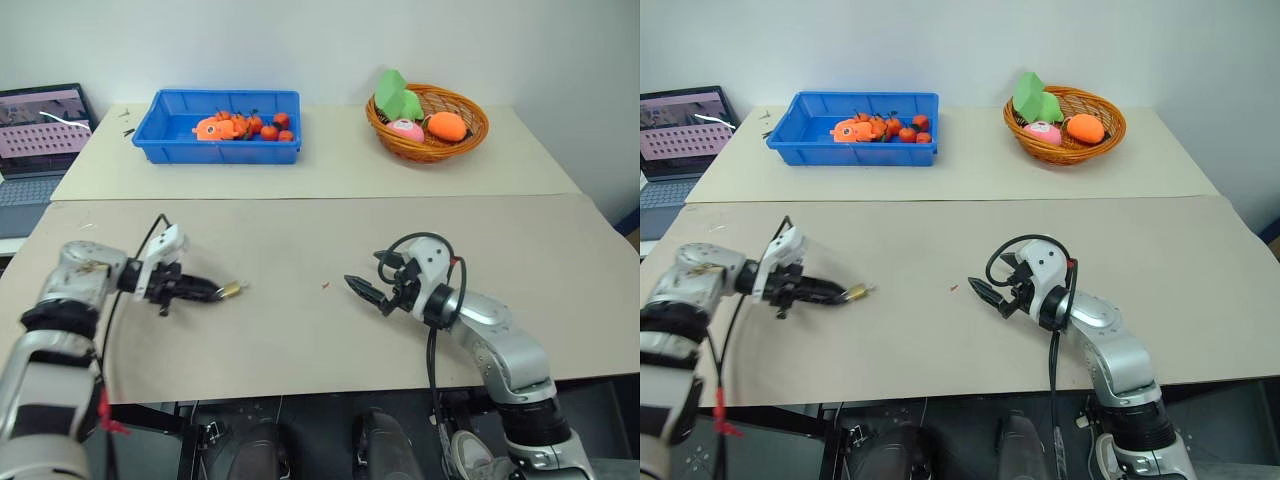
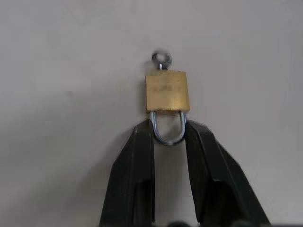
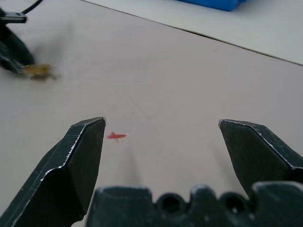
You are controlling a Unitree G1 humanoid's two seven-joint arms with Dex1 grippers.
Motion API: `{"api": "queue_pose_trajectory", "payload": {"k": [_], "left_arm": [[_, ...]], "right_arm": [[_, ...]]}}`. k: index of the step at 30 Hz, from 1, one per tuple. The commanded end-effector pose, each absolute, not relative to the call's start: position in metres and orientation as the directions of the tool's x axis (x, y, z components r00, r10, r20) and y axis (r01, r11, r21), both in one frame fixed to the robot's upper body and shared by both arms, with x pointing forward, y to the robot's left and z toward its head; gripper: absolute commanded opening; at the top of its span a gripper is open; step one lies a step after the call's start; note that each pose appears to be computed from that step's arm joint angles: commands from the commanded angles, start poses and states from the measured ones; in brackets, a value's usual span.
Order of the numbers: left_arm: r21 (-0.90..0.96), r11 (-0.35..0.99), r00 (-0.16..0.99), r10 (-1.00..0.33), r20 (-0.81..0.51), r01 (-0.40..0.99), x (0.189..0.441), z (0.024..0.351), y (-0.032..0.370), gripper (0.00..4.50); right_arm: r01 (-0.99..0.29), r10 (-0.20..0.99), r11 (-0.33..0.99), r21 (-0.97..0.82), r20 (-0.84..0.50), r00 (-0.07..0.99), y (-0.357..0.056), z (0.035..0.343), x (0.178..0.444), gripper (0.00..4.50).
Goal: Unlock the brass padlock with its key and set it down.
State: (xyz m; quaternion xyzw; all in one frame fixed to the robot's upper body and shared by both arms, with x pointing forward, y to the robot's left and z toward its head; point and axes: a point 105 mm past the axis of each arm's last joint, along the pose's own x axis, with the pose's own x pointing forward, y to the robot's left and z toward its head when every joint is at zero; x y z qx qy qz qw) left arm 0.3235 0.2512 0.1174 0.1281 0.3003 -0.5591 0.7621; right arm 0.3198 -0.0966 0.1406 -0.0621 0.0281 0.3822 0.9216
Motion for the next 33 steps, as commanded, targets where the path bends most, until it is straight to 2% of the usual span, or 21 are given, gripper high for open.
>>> {"api": "queue_pose_trajectory", "payload": {"k": [1, 5, 10, 12, 17, 21, 25, 33], "left_arm": [[-0.117, 0.292, 0.149, -0.745, -0.650, 0.949, 0.309, 0.120, 0.259, 0.45], [-0.080, 0.227, 0.121, -0.750, -0.650, 0.971, 0.302, 0.118, 0.253, 0.45], [-0.022, 0.205, 0.148, -0.769, -0.622, 0.978, 0.306, 0.114, 0.248, 0.45], [-0.018, 0.207, 0.153, -0.776, -0.612, 0.978, 0.306, 0.114, 0.247, 1.46], [0.039, 0.204, 0.185, -0.773, -0.607, 0.978, 0.313, 0.122, 0.248, 3.21], [0.071, 0.200, 0.201, -0.769, -0.607, 0.977, 0.317, 0.131, 0.247, 3.21], [0.075, 0.161, 0.174, -0.802, -0.571, 0.984, 0.316, 0.139, 0.230, 3.21], [0.047, 0.160, 0.158, -0.811, -0.564, 0.986, 0.308, 0.131, 0.219, 3.21]], "right_arm": [[-0.723, 0.726, 0.678, -0.133, -0.036, 0.687, -0.089, 0.157, 0.320, 4.50], [-0.733, 0.735, 0.668, -0.131, -0.036, 0.677, -0.086, 0.156, 0.321, 4.50], [-0.731, 0.733, 0.670, -0.132, -0.035, 0.679, -0.085, 0.156, 0.323, 4.50], [-0.730, 0.733, 0.671, -0.133, -0.034, 0.680, -0.086, 0.156, 0.323, 4.50], [-0.725, 0.729, 0.674, -0.139, -0.032, 0.684, -0.087, 0.157, 0.325, 4.50], [-0.725, 0.729, 0.675, -0.139, -0.029, 0.684, -0.088, 0.158, 0.327, 4.50], [-0.727, 0.731, 0.672, -0.141, -0.028, 0.682, -0.087, 0.158, 0.328, 4.50], [-0.723, 0.728, 0.676, -0.141, -0.022, 0.685, -0.087, 0.158, 0.328, 4.50]]}}
